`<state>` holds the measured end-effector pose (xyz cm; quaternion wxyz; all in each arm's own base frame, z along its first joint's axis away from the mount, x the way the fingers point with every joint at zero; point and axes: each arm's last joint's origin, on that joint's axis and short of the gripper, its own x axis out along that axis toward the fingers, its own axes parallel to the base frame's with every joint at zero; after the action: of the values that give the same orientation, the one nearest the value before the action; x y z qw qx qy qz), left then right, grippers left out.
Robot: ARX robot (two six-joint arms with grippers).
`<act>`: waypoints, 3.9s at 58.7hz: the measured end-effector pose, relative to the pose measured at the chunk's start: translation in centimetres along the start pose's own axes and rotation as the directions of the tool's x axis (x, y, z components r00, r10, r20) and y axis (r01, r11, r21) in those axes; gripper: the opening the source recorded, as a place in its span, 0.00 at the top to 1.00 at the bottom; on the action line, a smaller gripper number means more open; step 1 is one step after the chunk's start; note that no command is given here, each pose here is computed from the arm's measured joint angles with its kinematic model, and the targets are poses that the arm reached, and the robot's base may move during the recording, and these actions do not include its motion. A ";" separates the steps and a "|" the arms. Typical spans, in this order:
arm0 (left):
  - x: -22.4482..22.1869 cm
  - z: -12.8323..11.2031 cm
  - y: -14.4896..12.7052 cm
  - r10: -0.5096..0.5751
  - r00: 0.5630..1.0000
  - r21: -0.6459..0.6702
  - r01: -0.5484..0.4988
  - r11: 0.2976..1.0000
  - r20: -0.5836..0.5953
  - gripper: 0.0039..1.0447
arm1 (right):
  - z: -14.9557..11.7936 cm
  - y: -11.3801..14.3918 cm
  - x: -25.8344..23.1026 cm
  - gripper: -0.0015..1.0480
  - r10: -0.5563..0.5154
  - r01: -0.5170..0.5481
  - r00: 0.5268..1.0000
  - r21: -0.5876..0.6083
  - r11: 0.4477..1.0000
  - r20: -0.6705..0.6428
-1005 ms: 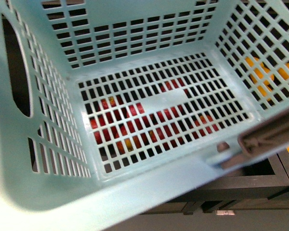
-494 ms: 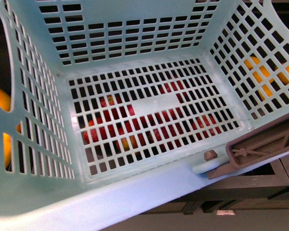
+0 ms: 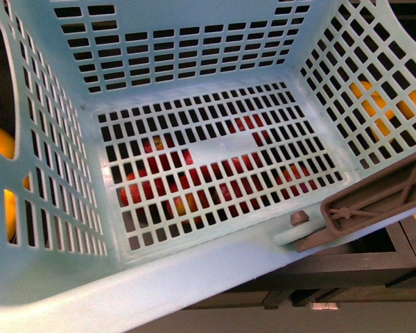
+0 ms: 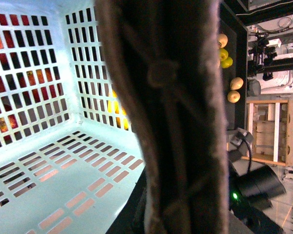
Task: Pick lemon and mango into basket
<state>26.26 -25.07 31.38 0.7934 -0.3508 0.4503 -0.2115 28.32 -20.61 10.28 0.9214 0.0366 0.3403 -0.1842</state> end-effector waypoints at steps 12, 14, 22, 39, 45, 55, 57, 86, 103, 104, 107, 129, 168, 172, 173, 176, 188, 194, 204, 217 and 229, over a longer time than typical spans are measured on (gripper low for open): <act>0.0 0.0 0.0 -0.001 1.000 0.000 0.001 1.000 -0.002 0.95 | 0.6 -1.7 6.9 0.08 -0.025 0.021 0.993 -0.030 0.999 -0.118; 0.0 0.0 0.0 -0.001 1.000 0.000 0.001 1.000 -0.002 0.95 | 0.8 -1.9 7.9 0.08 -0.030 0.026 0.992 -0.039 0.999 -0.126; 0.0 0.0 0.0 0.000 1.000 0.000 0.000 1.000 0.001 0.95 | 1.3 -2.3 10.9 0.08 -0.030 0.022 0.988 -0.059 0.998 -0.149; 0.0 0.0 0.0 0.000 1.000 0.000 0.000 1.000 0.000 0.95 | 0.8 -1.2 16.3 0.08 0.019 -0.044 0.973 -0.106 0.993 -0.229; 0.0 0.0 0.0 0.000 1.000 0.000 0.000 1.000 0.000 0.95 | 0.6 -0.8 17.3 0.08 0.029 -0.057 0.971 -0.111 0.992 -0.238; 0.0 0.0 0.0 0.000 1.000 0.000 0.000 1.000 0.000 0.95 | 0.7 -0.2 18.7 0.08 0.036 -0.068 0.967 -0.121 0.990 -0.250; 0.0 0.0 0.0 0.000 1.000 0.000 0.000 1.000 0.000 0.95 | 0.7 -0.2 18.9 0.08 0.035 -0.068 0.967 -0.122 0.990 -0.252; 0.0 0.0 0.0 0.000 1.000 0.000 0.000 1.000 0.000 0.95 | -0.6 0.1 21.0 0.08 0.022 -0.062 0.953 -0.121 0.991 -0.303; 0.0 0.0 0.0 0.000 1.000 0.000 0.000 1.000 0.000 0.95 | -0.7 0.2 21.0 0.35 0.021 -0.061 0.950 -0.119 0.991 -0.310; 0.0 0.0 0.0 0.000 1.000 0.000 0.000 1.000 0.000 0.95 | -0.7 0.3 21.0 0.38 0.022 -0.062 0.950 -0.119 0.991 -0.311; 0.0 0.0 0.0 0.000 1.000 0.000 0.000 1.000 0.000 0.95 | -0.7 0.3 21.0 0.46 0.023 -0.062 0.950 -0.116 0.991 -0.312; 0.0 0.0 0.0 0.000 1.000 0.000 0.000 1.000 0.000 0.95 | -1.0 0.6 19.6 0.52 0.084 -0.102 0.957 -0.051 0.994 -0.279; 0.0 0.0 0.0 0.000 1.000 0.000 0.000 1.000 0.000 0.95 | 11.2 7.7 -7.0 0.52 0.520 -0.519 0.790 -0.097 0.849 0.324; 0.0 0.0 0.0 0.000 1.000 0.000 0.000 1.000 0.000 0.95 | 11.8 9.3 -9.6 0.52 0.560 -0.549 0.748 -0.140 0.824 0.356; 0.0 0.0 0.0 0.000 1.000 0.000 0.000 1.000 0.000 0.95 | 11.9 9.8 -10.3 0.52 0.571 -0.557 0.737 -0.154 0.816 0.362; 0.0 0.0 0.0 0.000 1.000 0.000 0.000 1.000 0.000 0.95 | 11.7 11.6 -12.1 0.52 0.612 -0.583 0.701 -0.199 0.788 0.367; 0.0 0.0 0.0 0.000 1.000 0.000 0.000 1.000 0.000 0.95 | 9.3 16.1 -13.4 0.52 0.681 -0.647 0.666 -0.219 0.731 0.305; 0.0 0.0 0.0 0.000 1.000 0.000 0.000 1.000 0.001 0.95 | 7.8 18.2 -13.7 0.52 0.709 -0.672 0.657 -0.228 0.704 0.256; 0.0 0.0 0.0 0.000 1.000 -0.001 0.000 1.000 -0.002 0.95 | 6.5 20.8 -14.5 0.52 0.743 -0.698 0.634 -0.255 0.669 0.214; 0.0 0.0 0.0 0.001 1.000 0.000 -0.001 1.000 0.001 0.95 | 6.0 21.8 -14.7 0.33 0.732 -0.686 0.651 -0.257 0.680 0.200; 0.0 0.0 0.0 -0.002 1.000 0.000 0.002 1.000 -0.005 0.95 | 6.3 20.2 -15.7 0.07 0.663 -0.623 0.699 -0.227 0.748 0.269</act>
<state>26.25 -25.08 31.38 0.7920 -0.3509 0.4520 -0.2130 28.55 1.90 24.06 0.9713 0.0668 0.1556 0.1668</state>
